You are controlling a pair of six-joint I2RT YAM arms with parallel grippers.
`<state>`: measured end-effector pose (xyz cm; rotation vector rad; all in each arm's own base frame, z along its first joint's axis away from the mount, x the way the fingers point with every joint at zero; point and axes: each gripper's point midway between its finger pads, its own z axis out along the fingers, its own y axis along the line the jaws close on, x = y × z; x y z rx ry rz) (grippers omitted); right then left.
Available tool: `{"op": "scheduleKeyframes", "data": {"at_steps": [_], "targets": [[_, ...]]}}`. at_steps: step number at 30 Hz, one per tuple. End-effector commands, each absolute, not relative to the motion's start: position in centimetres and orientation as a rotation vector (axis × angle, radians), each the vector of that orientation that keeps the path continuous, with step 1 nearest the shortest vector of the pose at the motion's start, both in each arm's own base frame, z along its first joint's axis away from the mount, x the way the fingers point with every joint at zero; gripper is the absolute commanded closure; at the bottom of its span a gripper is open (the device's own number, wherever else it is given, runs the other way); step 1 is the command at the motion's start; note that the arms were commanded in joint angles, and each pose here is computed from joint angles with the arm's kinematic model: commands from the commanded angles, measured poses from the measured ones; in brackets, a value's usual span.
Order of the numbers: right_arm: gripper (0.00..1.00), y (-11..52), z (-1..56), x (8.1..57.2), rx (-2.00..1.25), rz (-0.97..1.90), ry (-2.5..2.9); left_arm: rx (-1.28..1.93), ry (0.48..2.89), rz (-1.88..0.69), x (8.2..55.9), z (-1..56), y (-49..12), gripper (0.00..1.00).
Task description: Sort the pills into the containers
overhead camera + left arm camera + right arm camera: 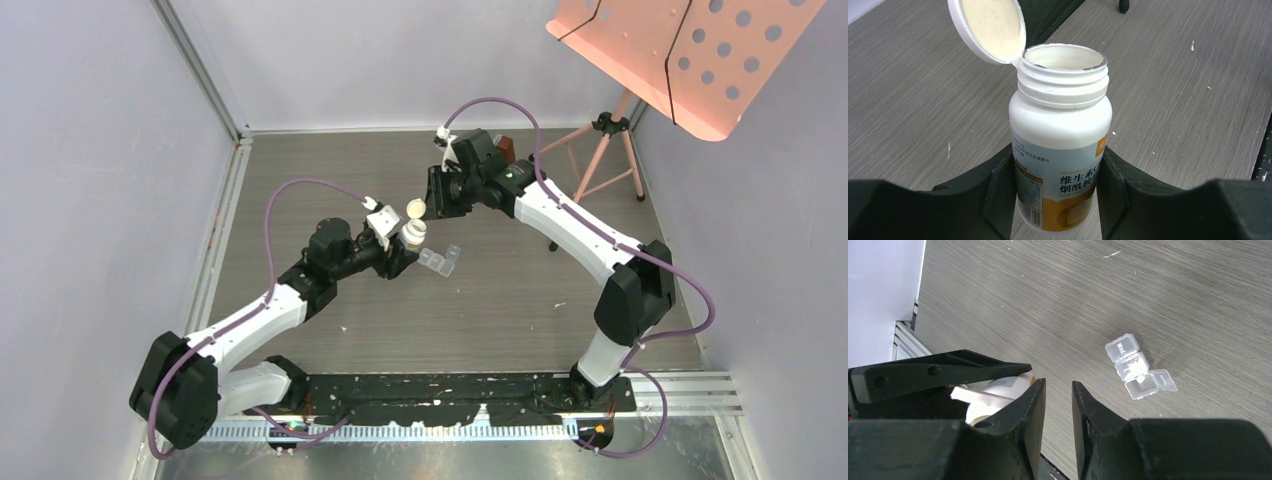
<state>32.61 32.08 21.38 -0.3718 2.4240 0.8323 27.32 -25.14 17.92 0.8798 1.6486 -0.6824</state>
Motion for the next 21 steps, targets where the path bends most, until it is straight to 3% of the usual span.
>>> {"op": "scheduleKeyframes", "data": {"at_steps": [1,12,21], "targets": [[0.67,29.9,21.4,33.5,-0.295,0.804,2.404,0.897,1.640,-0.654,27.8,18.1,-25.5,1.00],[0.63,21.7,14.1,34.1,-0.055,0.523,2.558,0.923,1.840,-0.530,28.0,12.6,-25.8,1.00],[0.63,21.0,7.6,35.1,-0.082,0.404,2.648,0.897,1.909,-0.390,29.0,10.1,-25.8,1.00]]}}
